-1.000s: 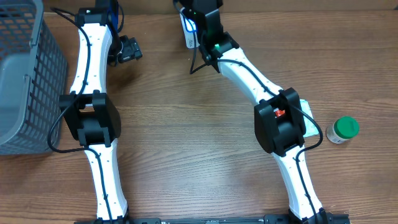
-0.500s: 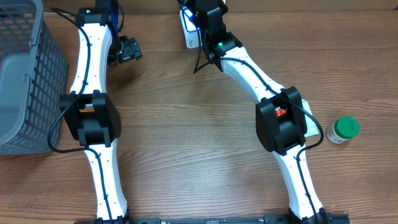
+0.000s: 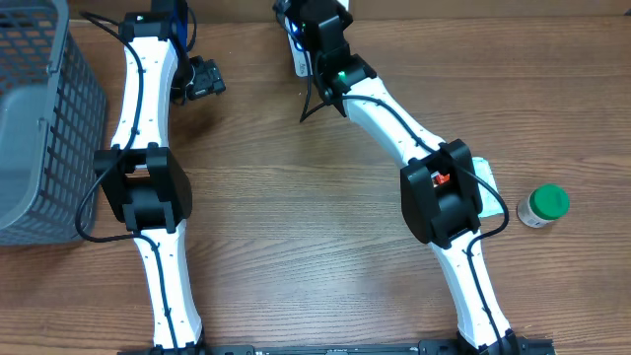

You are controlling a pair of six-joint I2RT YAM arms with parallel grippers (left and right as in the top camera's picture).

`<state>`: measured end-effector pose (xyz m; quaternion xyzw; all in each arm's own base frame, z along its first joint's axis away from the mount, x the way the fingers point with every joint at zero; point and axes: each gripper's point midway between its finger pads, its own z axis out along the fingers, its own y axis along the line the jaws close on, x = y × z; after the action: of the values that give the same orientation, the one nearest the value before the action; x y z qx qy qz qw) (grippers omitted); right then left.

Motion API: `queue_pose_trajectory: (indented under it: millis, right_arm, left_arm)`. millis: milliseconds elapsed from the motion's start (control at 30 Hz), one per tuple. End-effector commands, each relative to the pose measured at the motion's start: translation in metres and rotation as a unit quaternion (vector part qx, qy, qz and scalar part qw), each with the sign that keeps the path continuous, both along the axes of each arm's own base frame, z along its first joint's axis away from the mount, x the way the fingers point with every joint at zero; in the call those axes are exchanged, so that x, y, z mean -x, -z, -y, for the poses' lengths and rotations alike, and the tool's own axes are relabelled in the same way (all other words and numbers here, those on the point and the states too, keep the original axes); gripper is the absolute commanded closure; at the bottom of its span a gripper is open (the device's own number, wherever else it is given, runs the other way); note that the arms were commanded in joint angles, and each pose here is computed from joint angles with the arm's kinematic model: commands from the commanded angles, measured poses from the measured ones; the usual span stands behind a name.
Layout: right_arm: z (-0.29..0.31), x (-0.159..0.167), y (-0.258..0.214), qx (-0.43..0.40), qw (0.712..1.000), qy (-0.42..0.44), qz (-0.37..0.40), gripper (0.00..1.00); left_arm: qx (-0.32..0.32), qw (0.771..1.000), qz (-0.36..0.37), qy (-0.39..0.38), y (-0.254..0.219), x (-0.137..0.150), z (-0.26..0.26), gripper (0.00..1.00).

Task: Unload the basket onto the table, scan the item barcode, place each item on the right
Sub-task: 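Hold the snack bag in front of the white scanner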

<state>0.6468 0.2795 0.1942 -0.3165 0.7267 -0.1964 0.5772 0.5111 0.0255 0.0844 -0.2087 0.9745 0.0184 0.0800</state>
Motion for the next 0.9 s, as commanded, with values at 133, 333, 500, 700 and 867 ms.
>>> queue_pose_trajectory:
  millis: [133, 333, 500, 700, 867]
  right_arm:
    - [-0.017, 0.014, 0.013, 0.011, 0.999, -0.012, -0.034, 0.96]
    - [-0.013, 0.023, 0.037, 0.027, 0.996, -0.008, -0.083, 0.96]
    - [-0.015, 0.026, 0.04, -0.006, 0.996, 0.001, -0.092, 0.96]
    - [-0.031, 0.033, 0.035, -0.008, 0.996, -0.012, -0.086, 0.97]
    - [-0.042, 0.039, 0.036, -0.006, 0.996, -0.021, -0.088, 0.97]
  left_arm:
    - [-0.007, 1.0, -0.003, 0.004, 0.004, -0.001, -0.001, 0.0]
    - [-0.007, 1.0, -0.003, 0.004, 0.004, -0.001, -0.001, 0.0]
    - [-0.007, 1.0, -0.003, 0.004, 0.004, -0.001, -0.001, 0.0]
    - [-0.007, 1.0, -0.003, 0.004, 0.004, -0.002, -0.001, 0.0]
    - [-0.007, 1.0, -0.003, 0.004, 0.004, -0.001, -0.001, 0.0]
